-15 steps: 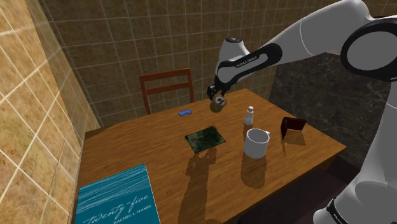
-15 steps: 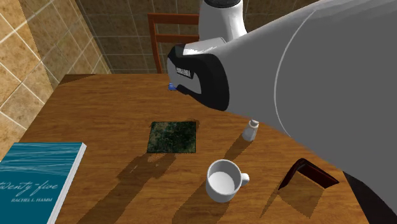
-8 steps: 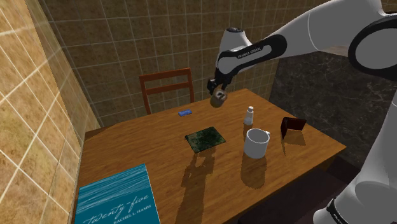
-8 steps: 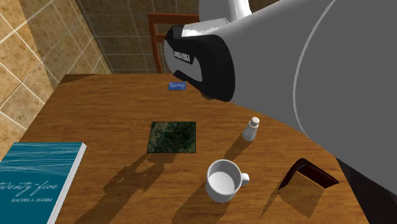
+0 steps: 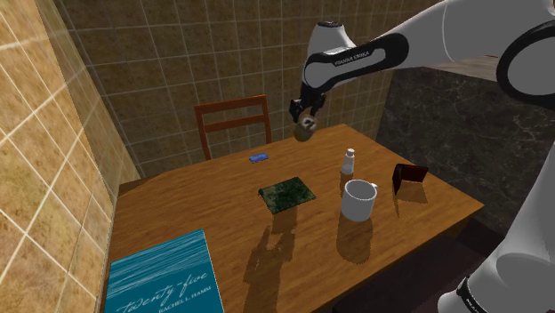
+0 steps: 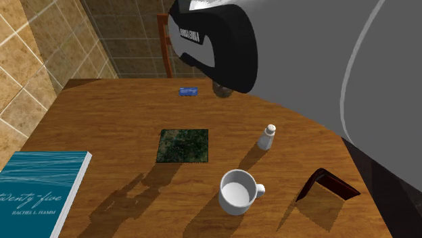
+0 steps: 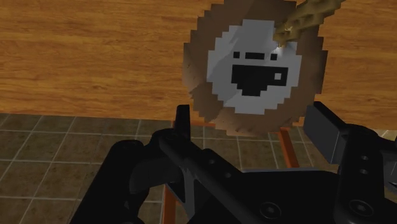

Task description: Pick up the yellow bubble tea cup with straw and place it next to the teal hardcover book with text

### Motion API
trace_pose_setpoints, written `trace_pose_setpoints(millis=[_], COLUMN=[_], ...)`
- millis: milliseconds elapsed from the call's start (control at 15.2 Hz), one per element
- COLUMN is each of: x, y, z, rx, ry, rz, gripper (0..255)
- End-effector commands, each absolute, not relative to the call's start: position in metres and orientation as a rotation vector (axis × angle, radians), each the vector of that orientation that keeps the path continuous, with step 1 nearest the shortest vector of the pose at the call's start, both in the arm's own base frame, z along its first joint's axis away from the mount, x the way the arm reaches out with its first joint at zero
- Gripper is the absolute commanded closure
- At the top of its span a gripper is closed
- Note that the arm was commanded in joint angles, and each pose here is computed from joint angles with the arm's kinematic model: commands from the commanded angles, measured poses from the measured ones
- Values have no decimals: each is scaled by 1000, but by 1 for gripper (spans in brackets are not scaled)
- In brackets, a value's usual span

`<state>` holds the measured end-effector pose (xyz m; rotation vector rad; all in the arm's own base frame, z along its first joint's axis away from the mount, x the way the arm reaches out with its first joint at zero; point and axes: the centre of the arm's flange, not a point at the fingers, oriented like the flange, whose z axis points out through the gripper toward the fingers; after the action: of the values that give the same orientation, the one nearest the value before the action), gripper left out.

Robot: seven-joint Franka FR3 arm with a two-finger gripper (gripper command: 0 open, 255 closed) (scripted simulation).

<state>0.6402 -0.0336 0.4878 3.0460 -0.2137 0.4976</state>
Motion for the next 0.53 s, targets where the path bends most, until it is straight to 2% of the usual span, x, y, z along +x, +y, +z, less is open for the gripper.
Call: trace_pose_setpoints(millis=[0, 462], x=[641, 641], y=[-34, -34], z=[498, 535], rx=[3046, 3046], ry=[-214, -214], rz=[498, 498], gripper=[255, 255])
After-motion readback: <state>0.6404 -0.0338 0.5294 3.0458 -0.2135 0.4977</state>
